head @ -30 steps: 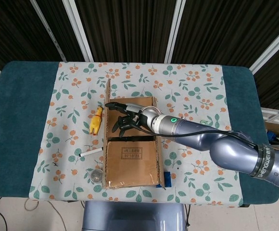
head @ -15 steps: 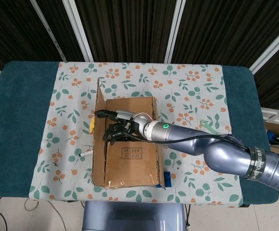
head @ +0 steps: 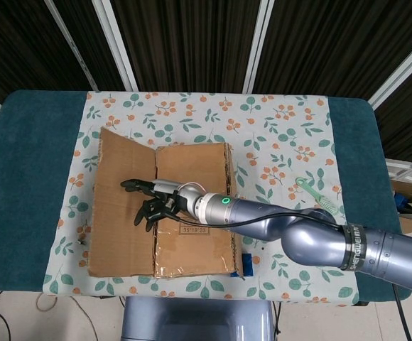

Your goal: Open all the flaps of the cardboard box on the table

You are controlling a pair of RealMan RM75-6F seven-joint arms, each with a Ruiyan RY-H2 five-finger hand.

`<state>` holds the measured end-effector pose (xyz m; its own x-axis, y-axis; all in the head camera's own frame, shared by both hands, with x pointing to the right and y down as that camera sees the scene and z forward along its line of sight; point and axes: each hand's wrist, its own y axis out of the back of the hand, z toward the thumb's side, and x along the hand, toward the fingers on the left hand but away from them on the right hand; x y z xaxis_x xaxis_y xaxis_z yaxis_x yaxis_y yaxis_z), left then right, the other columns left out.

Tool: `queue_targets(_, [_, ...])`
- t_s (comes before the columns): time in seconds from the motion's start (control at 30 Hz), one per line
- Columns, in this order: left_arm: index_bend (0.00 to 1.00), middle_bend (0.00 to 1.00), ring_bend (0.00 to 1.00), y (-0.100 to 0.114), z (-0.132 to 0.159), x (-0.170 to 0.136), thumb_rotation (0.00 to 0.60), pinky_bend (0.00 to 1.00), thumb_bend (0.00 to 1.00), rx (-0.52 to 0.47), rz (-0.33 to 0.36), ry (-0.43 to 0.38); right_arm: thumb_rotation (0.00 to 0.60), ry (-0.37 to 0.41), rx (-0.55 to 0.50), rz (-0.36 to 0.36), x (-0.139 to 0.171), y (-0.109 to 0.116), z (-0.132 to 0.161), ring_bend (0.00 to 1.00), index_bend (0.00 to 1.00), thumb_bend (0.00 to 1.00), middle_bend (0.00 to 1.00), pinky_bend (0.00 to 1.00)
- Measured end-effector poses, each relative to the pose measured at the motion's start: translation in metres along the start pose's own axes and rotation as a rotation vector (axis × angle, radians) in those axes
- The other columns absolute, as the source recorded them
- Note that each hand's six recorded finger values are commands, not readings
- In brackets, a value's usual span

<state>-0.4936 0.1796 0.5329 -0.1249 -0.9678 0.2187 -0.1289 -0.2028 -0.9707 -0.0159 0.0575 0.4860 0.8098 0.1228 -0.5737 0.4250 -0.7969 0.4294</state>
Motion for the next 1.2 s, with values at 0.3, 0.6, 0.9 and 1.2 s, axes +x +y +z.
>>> queue_targets(0.3, [0.15, 0.01, 0.11, 0.0, 0.0, 0.0, 0.6, 0.19, 0.59, 0.0, 0.001, -0.001, 0.6, -0.007, 0.001, 0.047, -0.015, -0.019, -0.012, 0.36, 0.0, 0.89, 0.0, 0.42])
queue_targets(0.6, [0.15, 0.01, 0.11, 0.0, 0.0, 0.0, 0.6, 0.2, 0.59, 0.018, 0.003, -0.003, 0.6, -0.002, 0.116, -0.062, 0.001, 0.013, -0.015, 0.3, 0.0, 0.56, 0.0, 0.37])
queue_targets(0.9, [0.15, 0.02, 0.11, -0.005, 0.006, -0.002, 0.6, 0.2, 0.59, 0.022, -0.015, -0.029, 0.6, -0.024, 0.321, -0.355, 0.063, 0.085, -0.025, 0.26, 0.0, 0.4, 0.0, 0.34])
queue_targets(1.2, [0.15, 0.02, 0.11, -0.012, 0.012, -0.004, 0.6, 0.2, 0.59, 0.018, -0.059, -0.067, 0.6, -0.131, 0.668, -0.654, 0.128, 0.145, -0.052, 0.2, 0.0, 0.29, 0.0, 0.29])
